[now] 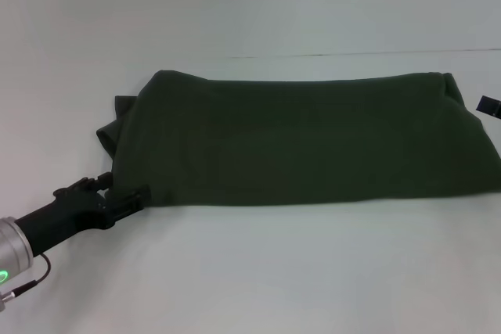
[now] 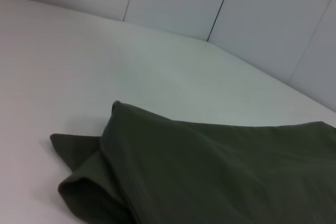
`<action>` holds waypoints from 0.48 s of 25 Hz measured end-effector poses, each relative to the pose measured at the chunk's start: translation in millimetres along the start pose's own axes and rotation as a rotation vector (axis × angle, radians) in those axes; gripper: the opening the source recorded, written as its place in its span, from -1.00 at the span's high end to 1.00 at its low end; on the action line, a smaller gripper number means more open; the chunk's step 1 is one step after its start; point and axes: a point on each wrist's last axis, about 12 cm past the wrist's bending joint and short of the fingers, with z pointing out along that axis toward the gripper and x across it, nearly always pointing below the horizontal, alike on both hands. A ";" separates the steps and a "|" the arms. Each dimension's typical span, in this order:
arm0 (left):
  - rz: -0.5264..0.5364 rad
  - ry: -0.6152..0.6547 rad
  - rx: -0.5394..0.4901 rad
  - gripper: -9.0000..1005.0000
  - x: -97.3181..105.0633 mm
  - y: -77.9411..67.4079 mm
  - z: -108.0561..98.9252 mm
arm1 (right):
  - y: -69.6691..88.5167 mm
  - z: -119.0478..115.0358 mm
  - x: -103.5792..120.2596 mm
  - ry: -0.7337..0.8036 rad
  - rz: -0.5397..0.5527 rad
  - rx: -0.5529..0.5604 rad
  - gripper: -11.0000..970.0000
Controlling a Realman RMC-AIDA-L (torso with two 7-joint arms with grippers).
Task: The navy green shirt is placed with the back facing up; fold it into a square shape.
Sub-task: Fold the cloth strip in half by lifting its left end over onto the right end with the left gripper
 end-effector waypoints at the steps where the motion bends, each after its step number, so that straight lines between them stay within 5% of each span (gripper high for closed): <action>1: 0.000 0.001 0.001 -0.69 0.0 -0.1 0.1 | -0.6 -0.3 0.3 0.000 0.000 0.003 -0.55; 12: -0.030 0.000 -0.010 -0.68 -0.7 2.1 -2.2 | -3.0 -1.9 2.6 0.000 -0.002 0.018 -0.55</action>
